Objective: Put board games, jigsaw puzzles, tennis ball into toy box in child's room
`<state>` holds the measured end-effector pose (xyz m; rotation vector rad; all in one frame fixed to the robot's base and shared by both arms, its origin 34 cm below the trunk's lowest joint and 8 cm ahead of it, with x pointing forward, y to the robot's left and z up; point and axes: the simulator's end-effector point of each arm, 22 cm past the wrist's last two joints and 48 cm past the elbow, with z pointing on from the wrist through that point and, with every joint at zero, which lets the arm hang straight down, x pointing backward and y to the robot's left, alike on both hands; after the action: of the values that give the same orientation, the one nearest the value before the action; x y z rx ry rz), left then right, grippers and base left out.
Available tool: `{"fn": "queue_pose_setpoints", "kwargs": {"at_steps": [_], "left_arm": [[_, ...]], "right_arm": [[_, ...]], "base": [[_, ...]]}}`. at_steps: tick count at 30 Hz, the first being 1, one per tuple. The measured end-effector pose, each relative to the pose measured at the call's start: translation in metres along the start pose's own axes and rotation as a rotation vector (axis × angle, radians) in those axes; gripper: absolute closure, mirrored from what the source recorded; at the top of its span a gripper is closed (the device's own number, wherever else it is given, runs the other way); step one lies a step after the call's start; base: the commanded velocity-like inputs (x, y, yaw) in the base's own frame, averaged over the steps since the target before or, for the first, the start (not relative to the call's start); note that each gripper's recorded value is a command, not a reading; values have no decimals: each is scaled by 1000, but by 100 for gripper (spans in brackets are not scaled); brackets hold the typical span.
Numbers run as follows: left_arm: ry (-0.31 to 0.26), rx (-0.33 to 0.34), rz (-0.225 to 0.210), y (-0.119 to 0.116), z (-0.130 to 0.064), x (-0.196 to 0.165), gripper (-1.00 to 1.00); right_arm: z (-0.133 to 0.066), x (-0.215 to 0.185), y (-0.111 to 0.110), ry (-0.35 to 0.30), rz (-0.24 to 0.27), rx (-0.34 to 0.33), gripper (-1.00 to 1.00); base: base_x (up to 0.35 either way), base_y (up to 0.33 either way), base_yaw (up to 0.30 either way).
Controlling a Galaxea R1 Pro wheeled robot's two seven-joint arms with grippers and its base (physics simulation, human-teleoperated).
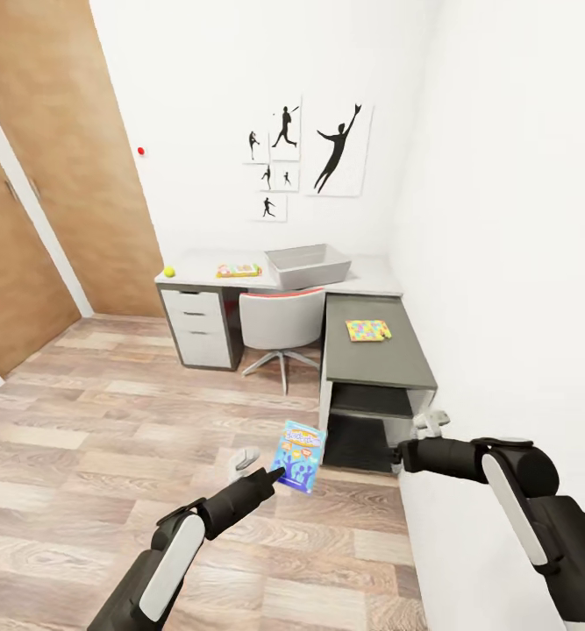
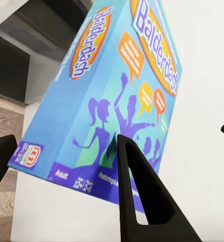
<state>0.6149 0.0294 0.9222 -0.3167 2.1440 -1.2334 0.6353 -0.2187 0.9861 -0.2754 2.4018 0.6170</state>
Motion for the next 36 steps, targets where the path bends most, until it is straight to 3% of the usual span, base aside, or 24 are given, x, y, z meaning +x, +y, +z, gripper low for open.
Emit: {"fn": "queue_pose_setpoints", "kwargs": {"at_steps": [14,27,36], "left_arm": [[0,2,-2,-1,0,0,100],[-1,2,-3,0,0,0,100],[-1,2,-3,0,0,0,100]], "right_arm": [[15,28,24,69,-35,-41,-100],[31,70,58,168,-85,-101,-100],[39,92,81,206,-89,-142,-100]], "base": [[0,0,-248],[0,0,-45],[0,0,-7]]}}
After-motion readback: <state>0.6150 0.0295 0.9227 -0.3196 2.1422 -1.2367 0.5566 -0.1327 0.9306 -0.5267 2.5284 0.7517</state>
